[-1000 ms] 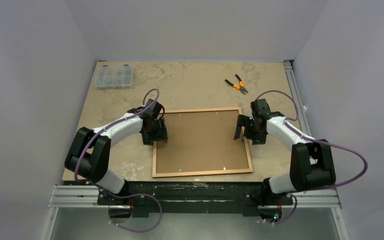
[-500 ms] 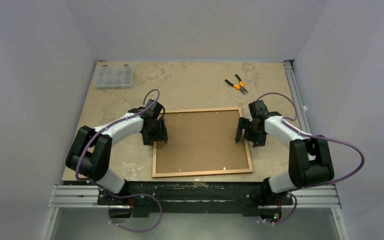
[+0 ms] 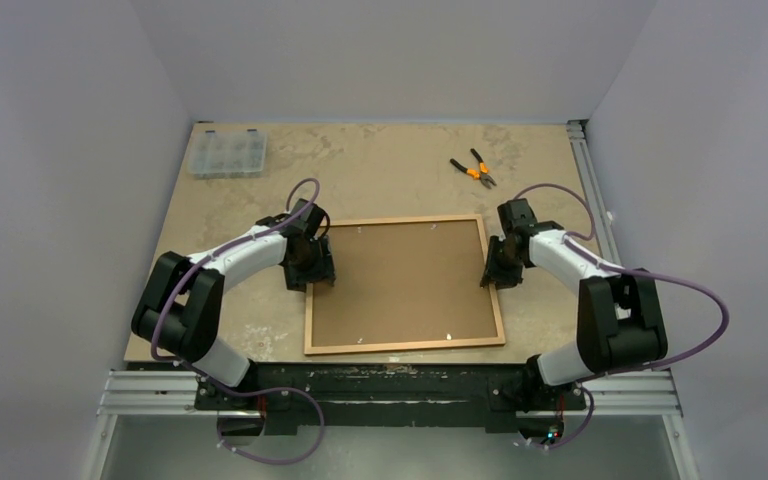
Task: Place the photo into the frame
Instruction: Install the photo frame at the center of the board.
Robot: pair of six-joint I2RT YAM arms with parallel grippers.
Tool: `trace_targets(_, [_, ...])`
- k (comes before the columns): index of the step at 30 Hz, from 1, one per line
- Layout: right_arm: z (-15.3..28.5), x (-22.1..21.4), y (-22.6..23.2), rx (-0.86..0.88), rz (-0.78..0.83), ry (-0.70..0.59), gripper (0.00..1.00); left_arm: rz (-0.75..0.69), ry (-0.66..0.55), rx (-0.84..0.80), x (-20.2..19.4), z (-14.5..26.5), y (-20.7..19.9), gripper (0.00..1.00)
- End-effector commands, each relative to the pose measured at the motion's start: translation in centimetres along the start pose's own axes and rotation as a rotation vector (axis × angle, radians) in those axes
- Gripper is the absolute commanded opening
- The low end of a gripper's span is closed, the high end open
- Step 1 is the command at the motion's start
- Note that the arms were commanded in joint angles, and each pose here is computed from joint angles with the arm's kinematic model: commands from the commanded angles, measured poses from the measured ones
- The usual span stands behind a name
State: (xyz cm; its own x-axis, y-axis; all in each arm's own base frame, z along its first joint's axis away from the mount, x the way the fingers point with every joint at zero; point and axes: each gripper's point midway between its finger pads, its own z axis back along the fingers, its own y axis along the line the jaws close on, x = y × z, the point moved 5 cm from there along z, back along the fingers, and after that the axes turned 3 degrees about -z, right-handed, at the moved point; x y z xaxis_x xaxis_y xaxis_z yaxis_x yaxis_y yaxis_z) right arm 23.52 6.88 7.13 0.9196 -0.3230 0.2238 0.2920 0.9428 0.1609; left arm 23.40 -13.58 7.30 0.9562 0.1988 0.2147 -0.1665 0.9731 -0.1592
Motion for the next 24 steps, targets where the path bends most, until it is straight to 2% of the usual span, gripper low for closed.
trace_targets(1, [-0.9,0.5,-0.1,-0.038,0.001,-0.023,0.18,-0.012,-0.023,-0.021,0.7,0.0,-0.5,0.62])
trace_targets(5, [-0.7,0.8,-0.1,-0.04,0.002,-0.03,0.0,-0.012,-0.022,-0.02,0.6,0.0,-0.5,0.62])
trace_targets(13, [-0.4,0.9,0.1,-0.023,0.011,-0.037,0.0,-0.014,-0.021,-0.021,0.5,-0.1,-0.4,0.61])
trace_targets(14, [-0.3,1.0,0.3,-0.015,0.014,-0.041,0.05,-0.015,-0.022,-0.022,0.5,0.0,-0.4,0.61])
trace_targets(19, [1.3,1.4,1.8,0.102,0.017,-0.069,0.54,-0.02,-0.036,-0.032,0.7,0.4,-0.5,0.61])
trace_targets(20, [1.8,1.5,2.0,0.121,0.016,-0.079,0.62,-0.02,-0.038,-0.036,0.7,0.5,-0.5,0.61])
trace_targets(22, [2.5,1.5,2.5,0.159,0.013,-0.092,0.72,-0.023,-0.039,-0.043,0.7,0.6,-0.6,0.61])
trace_targets(24, [2.9,1.6,2.8,0.182,0.014,-0.093,0.77,-0.023,-0.041,-0.053,0.7,0.7,-0.8,0.62])
